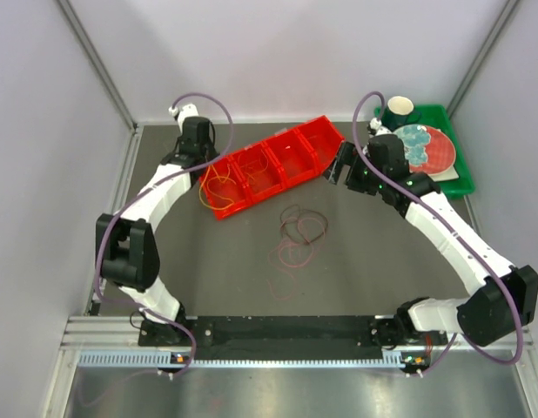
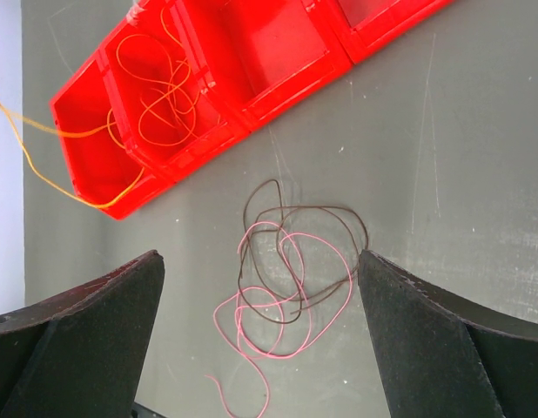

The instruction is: Untangle the cables

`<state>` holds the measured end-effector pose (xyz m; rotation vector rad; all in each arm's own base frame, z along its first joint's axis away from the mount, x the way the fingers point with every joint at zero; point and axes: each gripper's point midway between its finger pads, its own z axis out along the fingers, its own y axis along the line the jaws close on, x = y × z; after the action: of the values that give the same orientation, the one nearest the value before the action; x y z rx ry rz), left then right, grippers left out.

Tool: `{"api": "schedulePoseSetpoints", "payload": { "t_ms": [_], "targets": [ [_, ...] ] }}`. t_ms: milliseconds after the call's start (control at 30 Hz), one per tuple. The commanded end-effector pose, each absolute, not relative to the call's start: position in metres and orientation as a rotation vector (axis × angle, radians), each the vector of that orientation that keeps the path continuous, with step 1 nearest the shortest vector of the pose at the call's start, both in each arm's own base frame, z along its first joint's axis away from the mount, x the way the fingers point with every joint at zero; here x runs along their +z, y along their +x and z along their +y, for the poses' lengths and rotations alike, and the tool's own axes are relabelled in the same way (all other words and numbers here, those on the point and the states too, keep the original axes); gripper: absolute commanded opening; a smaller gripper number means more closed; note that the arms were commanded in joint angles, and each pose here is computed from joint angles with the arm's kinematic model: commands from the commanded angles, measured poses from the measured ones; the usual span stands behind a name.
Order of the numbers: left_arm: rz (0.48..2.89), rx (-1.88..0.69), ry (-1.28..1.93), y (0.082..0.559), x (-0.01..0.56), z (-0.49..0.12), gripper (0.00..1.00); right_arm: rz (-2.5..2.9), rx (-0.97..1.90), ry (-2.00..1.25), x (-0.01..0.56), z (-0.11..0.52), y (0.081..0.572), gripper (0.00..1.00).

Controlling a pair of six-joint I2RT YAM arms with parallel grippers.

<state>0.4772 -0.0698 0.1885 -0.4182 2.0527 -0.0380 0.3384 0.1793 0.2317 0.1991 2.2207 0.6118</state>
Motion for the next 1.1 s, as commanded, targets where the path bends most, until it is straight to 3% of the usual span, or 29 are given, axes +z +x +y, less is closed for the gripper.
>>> {"api": "schedulePoseSetpoints", "payload": {
  "t_ms": [0, 367, 633, 1067],
  "targets": [
    [1.93, -0.121, -0.436, 0.515, 0.225, -0.083, 0.0, 2.169, 0.634, 0.209, 0.245, 0.178, 0.341, 0.91],
    [1.787, -0.269, -0.453, 0.552, 0.235, -0.102, 0.0, 2.183, 0.631, 0.22, 0.238, 0.178, 0.339, 0.91],
    [1.821, -0.3, -0.353, 0.556, 0.194, -0.1, 0.0, 2.181, 0.628, 0.211, 0.24, 0.177, 0.339, 0.91],
    [1.959, -0.315, -0.235, 0.495, 0.15, -0.096, 0.0, 2.181, 0.66, 0.208, 0.241, 0.183, 0.341, 0.91]
  ]
}}
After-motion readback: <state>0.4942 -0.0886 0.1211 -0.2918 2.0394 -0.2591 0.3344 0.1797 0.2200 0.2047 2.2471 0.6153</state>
